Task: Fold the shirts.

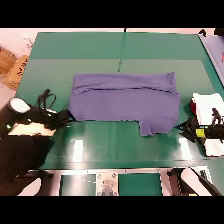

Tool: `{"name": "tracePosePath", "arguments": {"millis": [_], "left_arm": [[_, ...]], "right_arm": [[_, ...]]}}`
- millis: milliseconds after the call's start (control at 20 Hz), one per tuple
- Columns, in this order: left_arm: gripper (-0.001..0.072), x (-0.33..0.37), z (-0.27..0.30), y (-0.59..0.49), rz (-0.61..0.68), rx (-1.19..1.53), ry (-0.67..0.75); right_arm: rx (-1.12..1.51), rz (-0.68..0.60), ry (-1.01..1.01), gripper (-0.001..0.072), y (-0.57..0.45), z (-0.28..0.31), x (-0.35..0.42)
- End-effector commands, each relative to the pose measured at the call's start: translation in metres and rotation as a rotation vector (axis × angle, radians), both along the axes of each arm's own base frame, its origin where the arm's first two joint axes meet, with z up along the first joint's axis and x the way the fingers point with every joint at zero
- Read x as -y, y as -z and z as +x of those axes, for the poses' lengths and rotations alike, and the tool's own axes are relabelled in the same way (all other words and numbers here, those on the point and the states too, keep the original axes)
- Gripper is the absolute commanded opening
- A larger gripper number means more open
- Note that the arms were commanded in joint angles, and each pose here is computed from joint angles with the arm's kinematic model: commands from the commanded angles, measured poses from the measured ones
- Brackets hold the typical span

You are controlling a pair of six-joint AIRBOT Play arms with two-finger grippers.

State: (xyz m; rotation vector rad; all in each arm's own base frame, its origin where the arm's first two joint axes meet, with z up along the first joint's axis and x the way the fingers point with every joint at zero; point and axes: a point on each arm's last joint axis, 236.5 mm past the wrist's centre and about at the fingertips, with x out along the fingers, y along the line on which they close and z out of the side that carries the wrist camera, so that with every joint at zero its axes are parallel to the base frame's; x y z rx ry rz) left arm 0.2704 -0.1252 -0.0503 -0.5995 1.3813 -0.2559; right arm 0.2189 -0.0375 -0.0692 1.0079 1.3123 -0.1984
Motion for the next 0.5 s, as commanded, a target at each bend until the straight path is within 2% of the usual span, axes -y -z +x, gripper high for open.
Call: {"name": "tracePosePath", "arguments": {"millis": [0, 250, 450], "left_arm": [[0.0695, 0.024, 0.015, 0.016, -0.027, 0.099, -0.133], [0.0695, 0.053, 0.021, 0.047, -0.049, 0.043, -0.204], [0.0695, 0.045, 0.049, 0.058, -0.035, 0.104, -0.319]], "right_arm": [[0.03, 0.011, 0.065, 0.0431, 0.014, 0.005, -0.003], [0.007, 0.025, 0.056, 0.0431, 0.033, 0.007, -0.012], [-0.033, 0.035, 0.002, 0.0431, 0.048, 0.008, -0.026]]}}
